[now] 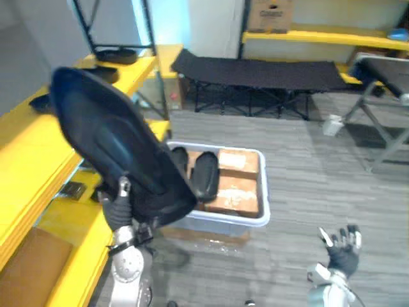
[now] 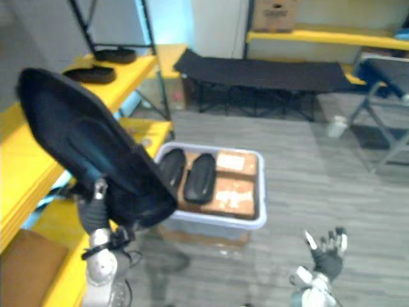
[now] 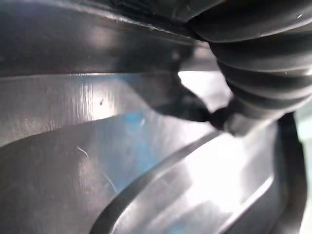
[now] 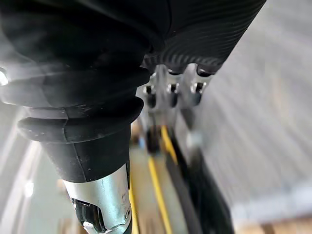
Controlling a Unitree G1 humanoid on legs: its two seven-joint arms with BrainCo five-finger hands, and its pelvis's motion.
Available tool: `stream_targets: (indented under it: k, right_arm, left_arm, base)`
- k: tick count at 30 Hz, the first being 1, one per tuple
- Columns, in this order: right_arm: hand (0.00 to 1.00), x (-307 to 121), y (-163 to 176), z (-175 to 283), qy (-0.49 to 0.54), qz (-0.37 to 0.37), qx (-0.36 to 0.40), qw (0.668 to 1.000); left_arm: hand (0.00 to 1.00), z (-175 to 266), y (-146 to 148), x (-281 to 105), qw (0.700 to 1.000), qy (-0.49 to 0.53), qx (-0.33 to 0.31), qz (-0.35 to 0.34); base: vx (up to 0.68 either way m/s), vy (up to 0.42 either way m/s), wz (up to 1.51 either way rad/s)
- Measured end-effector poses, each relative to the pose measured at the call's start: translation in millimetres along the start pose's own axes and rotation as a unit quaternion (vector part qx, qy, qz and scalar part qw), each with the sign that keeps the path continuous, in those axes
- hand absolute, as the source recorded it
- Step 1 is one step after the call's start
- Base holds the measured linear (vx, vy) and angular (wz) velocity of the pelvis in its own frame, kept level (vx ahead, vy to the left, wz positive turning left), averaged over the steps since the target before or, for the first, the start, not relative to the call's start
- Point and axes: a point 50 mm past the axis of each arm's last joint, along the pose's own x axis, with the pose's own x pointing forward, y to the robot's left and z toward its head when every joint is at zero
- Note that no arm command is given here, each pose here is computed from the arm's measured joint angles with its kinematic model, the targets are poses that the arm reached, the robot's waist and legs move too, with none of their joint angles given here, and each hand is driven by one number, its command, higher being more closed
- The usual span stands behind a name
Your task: Walk over and take plastic housings, then place them on the shelf
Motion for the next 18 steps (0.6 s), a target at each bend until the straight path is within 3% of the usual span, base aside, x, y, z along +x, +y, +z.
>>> stream_targets:
  k: [4, 10, 18]
  right_arm:
    - [0.00, 22.4, 61.1, 10.8, -0.025, 0.122, 0.017, 0.992]
    - [0.00, 26.3, 119.7, 4.6, -0.015, 0.232, -0.001, 0.973]
    - [0.00, 1.6, 177.0, -8.2, 0.004, 0.358, -0.024, 0.933]
  left_arm:
    - [1.00, 30.0, 41.9, 5.9, 0.989, -0.071, 0.060, 0.112]
    - [1.00, 40.9, 91.6, -11.5, 0.965, -0.072, 0.131, 0.214]
    - [1.00, 45.5, 119.4, -32.6, 0.958, -0.053, 0.122, 0.254]
  base:
    - [0.03, 0.018, 0.95]
    - [0.01, 0.032, 0.88]
    - [0.00, 0.015, 0.23]
